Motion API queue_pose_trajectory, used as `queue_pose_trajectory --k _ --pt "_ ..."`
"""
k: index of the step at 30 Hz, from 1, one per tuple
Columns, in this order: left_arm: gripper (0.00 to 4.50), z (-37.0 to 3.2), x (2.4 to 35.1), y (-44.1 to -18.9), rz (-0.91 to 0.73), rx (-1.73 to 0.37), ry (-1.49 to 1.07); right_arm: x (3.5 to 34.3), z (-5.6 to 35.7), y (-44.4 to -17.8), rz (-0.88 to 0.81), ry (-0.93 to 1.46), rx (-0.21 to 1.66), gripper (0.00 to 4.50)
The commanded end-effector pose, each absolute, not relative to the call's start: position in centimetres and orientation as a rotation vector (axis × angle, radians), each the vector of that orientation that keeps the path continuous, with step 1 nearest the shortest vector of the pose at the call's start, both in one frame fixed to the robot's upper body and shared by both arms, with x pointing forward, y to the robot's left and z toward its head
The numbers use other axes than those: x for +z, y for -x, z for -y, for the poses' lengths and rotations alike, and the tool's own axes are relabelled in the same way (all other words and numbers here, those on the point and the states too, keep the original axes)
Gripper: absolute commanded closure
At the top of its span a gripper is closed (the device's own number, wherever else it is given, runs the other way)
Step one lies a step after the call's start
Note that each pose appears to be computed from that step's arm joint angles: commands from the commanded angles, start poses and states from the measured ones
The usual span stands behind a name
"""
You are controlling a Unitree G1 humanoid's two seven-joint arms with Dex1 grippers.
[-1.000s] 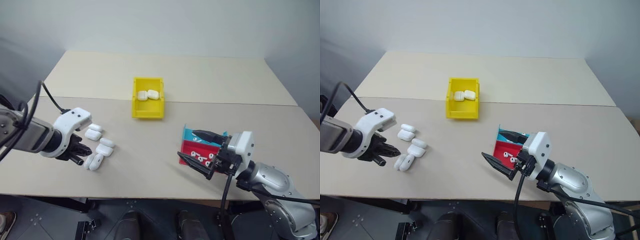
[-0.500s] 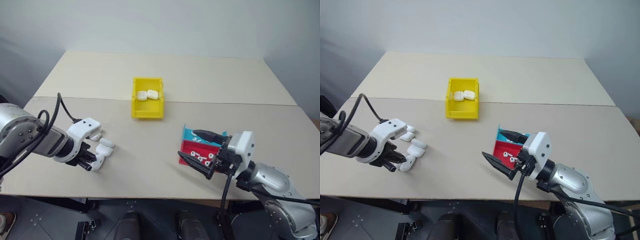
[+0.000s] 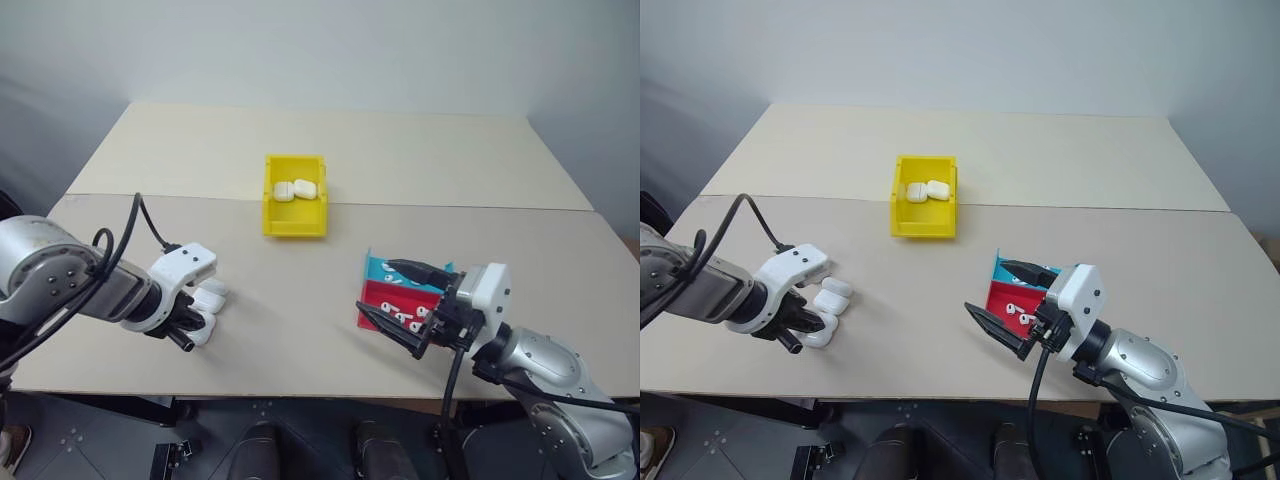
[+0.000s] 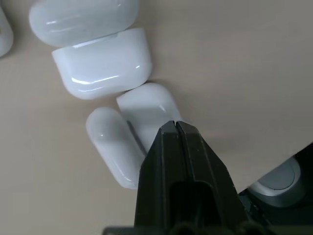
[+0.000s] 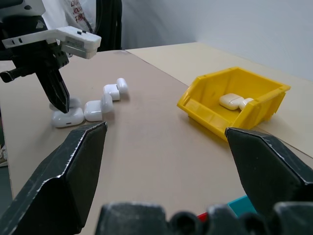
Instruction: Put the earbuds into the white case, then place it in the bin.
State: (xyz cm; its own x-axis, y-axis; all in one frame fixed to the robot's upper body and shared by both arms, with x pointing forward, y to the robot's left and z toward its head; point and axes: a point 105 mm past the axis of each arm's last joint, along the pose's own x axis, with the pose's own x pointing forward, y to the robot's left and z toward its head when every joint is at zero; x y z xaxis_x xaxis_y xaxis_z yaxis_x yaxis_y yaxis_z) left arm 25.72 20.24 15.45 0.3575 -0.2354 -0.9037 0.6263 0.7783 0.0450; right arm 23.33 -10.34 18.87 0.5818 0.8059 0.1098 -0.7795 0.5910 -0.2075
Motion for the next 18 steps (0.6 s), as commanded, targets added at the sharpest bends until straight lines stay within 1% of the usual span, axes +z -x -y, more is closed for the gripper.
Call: queue_pose_trajectory --k 1,4,7,9,15,18 --pt "4.48 -19.6 17.7 -25.1 -1.0 -0.629 -0.442 20.2 10.2 -22.8 0.262 0.165 0.938 0.0" --pt "4.48 -19.2 18.1 -24.2 -0.998 -0.681 -0.454 20.2 10.1 -23.0 0.265 0.165 0.942 0.0" --pt "4.48 -19.2 17.8 -23.2 -1.014 -0.705 -0.494 20.2 10.1 -23.2 0.267 0.166 0.953 0.0" --pt "4.48 -19.1 17.3 -22.9 -1.025 -0.717 -0.483 20.3 10.0 -23.3 0.269 0.167 0.958 0.0" --pt "4.48 -19.2 14.3 -24.3 -1.025 -0.636 -0.473 20.6 9.9 -23.6 0.278 0.17 0.97 0.0" --pt "4.48 -19.1 13.4 -25.0 -1.01 -0.59 -0.495 20.8 10.0 -23.7 0.279 0.173 0.971 0.0"
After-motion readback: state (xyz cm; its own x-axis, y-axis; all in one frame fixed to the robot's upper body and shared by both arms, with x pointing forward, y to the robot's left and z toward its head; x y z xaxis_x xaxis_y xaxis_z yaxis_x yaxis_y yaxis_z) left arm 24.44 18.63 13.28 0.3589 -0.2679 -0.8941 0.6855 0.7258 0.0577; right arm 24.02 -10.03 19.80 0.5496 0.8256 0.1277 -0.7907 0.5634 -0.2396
